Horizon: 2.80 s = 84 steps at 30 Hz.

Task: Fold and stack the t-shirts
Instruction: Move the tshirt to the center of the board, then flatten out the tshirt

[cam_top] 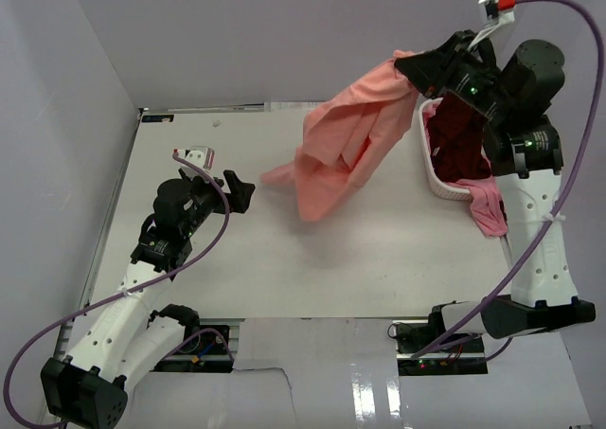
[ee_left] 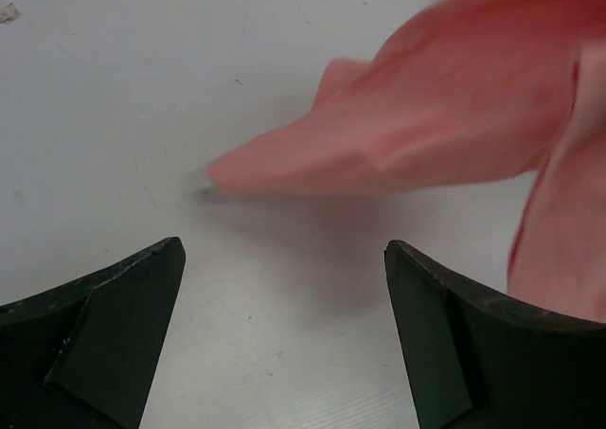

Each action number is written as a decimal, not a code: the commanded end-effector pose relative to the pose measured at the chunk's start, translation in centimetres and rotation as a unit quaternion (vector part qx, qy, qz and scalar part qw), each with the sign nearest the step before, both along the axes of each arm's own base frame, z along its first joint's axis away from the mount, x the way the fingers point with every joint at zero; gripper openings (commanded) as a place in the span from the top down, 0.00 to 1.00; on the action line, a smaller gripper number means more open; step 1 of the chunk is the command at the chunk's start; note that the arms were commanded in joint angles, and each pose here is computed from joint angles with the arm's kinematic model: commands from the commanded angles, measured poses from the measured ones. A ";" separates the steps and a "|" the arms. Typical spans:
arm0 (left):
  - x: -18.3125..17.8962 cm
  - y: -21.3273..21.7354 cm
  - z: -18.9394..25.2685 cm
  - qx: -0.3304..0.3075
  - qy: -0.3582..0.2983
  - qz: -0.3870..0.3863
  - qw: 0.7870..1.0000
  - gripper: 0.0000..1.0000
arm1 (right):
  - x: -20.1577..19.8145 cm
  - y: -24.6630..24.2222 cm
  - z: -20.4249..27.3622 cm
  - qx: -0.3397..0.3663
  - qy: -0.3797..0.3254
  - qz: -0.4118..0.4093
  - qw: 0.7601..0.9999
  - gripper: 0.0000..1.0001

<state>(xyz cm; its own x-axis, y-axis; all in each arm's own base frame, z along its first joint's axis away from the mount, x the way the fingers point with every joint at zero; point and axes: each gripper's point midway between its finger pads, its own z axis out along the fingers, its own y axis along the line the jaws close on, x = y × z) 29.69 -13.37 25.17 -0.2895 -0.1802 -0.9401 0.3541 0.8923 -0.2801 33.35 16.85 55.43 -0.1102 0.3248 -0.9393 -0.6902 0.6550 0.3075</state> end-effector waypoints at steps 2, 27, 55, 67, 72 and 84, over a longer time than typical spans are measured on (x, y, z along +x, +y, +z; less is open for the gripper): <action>-0.1 0.0 1.5 -0.002 -0.020 -0.003 1.000 0.03 | 3.1 0.2 -12.9 -0.012 0.161 -0.011 0.987 0.89; -0.1 -0.1 1.3 -0.003 -0.017 -0.005 1.000 0.03 | -4.0 -1.4 -36.1 -0.311 0.399 -0.086 0.859 0.10; 0.2 -0.1 0.8 0.002 -0.009 -0.004 1.000 0.03 | -7.6 4.7 -46.9 -0.538 0.377 -0.105 0.747 0.16; 0.1 -0.2 0.7 0.002 -0.008 -0.005 1.000 0.03 | -6.2 6.3 -47.6 -0.529 0.373 -0.157 0.746 0.31; 0.1 -0.2 0.8 0.003 -0.009 -0.006 1.000 0.03 | -6.3 6.8 -48.6 -0.539 0.379 -0.155 0.736 0.30; 0.2 -0.2 0.7 0.004 -0.008 -0.006 1.000 0.03 | -6.2 5.9 -48.9 -0.548 0.379 -0.181 0.723 0.50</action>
